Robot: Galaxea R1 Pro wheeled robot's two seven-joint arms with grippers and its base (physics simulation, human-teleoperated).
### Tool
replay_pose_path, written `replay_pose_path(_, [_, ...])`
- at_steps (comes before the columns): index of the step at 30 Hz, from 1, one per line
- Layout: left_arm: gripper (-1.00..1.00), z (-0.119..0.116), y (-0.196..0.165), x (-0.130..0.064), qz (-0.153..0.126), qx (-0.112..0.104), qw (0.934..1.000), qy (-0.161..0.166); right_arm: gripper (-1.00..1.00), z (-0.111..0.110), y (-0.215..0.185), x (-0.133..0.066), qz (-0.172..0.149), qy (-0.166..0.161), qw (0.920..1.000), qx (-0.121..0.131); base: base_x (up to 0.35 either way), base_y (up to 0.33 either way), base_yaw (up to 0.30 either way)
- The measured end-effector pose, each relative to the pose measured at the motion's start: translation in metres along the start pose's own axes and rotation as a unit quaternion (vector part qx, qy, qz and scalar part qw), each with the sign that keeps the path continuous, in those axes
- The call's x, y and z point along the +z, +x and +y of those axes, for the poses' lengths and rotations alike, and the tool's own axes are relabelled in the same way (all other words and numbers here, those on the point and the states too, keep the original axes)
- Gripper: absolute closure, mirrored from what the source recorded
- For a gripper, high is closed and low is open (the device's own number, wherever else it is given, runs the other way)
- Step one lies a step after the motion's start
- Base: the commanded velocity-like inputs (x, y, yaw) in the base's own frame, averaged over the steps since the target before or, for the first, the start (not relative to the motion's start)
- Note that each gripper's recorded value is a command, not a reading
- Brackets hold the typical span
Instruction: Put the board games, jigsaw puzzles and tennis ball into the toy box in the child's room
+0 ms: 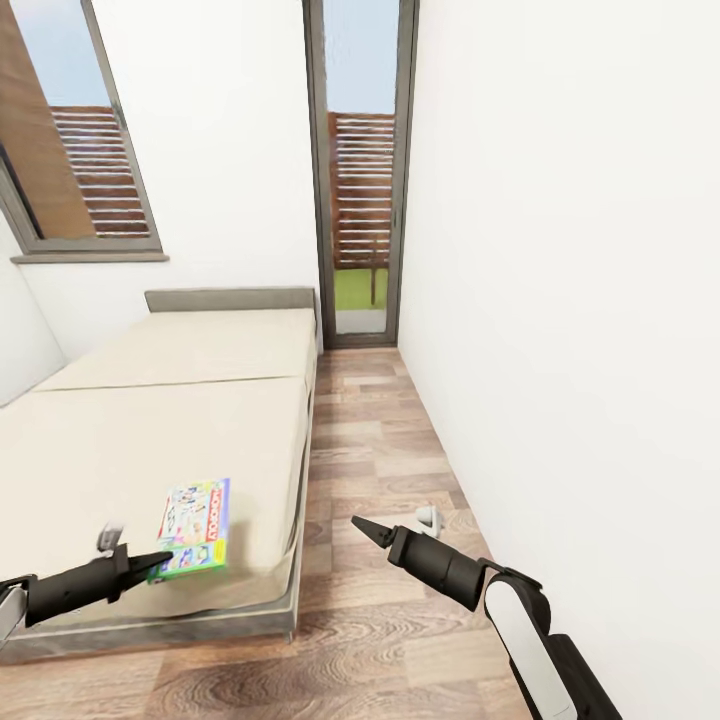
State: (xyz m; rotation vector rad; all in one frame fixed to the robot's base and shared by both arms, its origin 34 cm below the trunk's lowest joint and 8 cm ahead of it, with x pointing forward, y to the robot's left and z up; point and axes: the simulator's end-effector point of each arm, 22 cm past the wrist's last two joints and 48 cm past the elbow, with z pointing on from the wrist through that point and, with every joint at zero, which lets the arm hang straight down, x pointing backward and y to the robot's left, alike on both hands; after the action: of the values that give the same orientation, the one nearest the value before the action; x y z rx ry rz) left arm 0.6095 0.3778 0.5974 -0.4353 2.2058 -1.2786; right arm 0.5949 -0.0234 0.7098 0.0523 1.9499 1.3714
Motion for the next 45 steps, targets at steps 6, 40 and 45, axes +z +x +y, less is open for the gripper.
replay_pose_path(6, [1.00, -0.034, -0.017, -0.027, -0.003, 0.009, 0.9986, 0.051, -1.00, 0.003, -0.005, 0.000, 0.004, 0.007, 0.9999, 0.007, 0.000, 0.000, 0.000])
replay_pose_path(40, [1.00, -0.120, -0.069, -0.102, -0.009, 0.032, 0.9943, 0.101, -1.00, 0.057, -0.047, -0.002, 0.006, 0.006, 1.0000, 0.003, 0.000, 0.000, 0.000])
replay_pose_path(45, [1.00, -0.128, -0.073, -0.105, -0.009, 0.032, 0.9944, 0.101, -1.00, 0.063, -0.052, -0.002, 0.007, 0.007, 0.9999, 0.004, 0.000, 0.000, 0.133])
